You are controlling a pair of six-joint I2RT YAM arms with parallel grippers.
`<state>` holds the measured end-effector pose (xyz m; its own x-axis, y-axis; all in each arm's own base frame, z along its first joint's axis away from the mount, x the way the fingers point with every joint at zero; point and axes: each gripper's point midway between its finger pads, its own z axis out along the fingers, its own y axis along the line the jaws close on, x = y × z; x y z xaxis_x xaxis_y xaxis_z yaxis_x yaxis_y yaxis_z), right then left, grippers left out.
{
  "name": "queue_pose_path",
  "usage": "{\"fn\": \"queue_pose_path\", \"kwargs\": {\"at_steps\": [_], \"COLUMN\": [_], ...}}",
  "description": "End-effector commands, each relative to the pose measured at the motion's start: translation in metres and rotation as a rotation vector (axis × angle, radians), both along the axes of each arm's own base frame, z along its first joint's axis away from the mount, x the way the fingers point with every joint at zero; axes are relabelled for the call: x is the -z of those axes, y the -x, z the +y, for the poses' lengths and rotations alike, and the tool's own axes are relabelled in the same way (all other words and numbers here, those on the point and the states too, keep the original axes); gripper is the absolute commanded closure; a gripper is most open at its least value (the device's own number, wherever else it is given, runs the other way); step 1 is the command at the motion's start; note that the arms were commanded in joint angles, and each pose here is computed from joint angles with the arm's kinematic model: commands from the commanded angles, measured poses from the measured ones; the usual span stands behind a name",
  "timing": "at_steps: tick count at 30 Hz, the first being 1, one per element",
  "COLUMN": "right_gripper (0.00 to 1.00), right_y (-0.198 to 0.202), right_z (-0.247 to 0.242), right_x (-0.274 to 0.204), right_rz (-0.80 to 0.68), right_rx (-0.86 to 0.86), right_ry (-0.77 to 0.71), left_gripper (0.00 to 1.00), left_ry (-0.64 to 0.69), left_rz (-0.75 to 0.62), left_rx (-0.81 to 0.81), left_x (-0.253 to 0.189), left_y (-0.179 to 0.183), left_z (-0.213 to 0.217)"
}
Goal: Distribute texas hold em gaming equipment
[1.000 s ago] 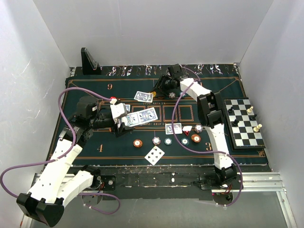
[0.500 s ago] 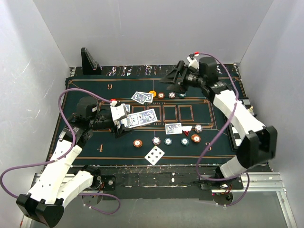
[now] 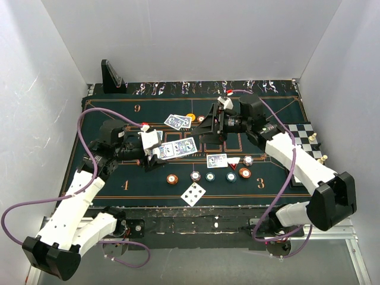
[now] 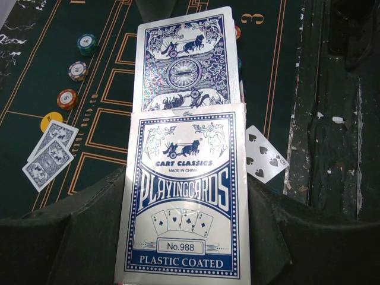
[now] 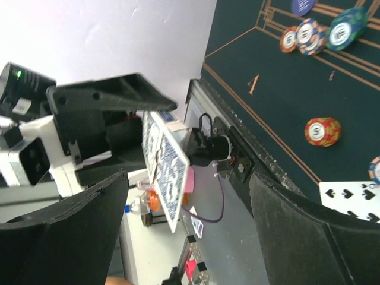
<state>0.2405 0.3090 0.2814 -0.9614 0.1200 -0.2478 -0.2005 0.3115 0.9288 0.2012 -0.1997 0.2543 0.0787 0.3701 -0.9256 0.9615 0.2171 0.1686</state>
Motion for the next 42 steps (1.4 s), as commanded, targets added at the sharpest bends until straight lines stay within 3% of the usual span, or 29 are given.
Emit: {"fn": "queue_pose_path", "kwargs": {"at_steps": [1, 22, 31, 37, 42], "right_gripper": [0.11, 0.09, 0.5, 0.61, 0.64], "right_y": [0.02, 0.057, 0.058, 0.057, 0.055], "right_z": [0.005, 0.032, 0.036, 0.034, 0.026], "right_x": [-0.04, -0.025, -0.011, -0.009, -0.006], "right_rz": [-0.081, -0.026, 0.016, 0.012, 0.007], "right_rx": [-0.056, -0.147, -0.142, -0.131, -0.108], "right_ry": [-0.084, -0.08, -0.073, -0.057, -0.02], "left_gripper": [1.0, 1.0, 1.0, 1.0, 1.0], "left_ry": [0.026, 0.057, 0.064, 0.072, 0.078], "left_rz": [-0.042, -0.065, -0.071, -0.077, -0.085], "left_rx": [0.029, 0.014, 0.019, 0.018, 0.023], "left_x": [-0.013, -0.019, -0.022, -0.026, -0.029], "left_y": [0.001, 0.0, 0.002, 0.002, 0.006], "left_z": [-0.003, -0.004, -0.004, -0.004, -0.004]}}
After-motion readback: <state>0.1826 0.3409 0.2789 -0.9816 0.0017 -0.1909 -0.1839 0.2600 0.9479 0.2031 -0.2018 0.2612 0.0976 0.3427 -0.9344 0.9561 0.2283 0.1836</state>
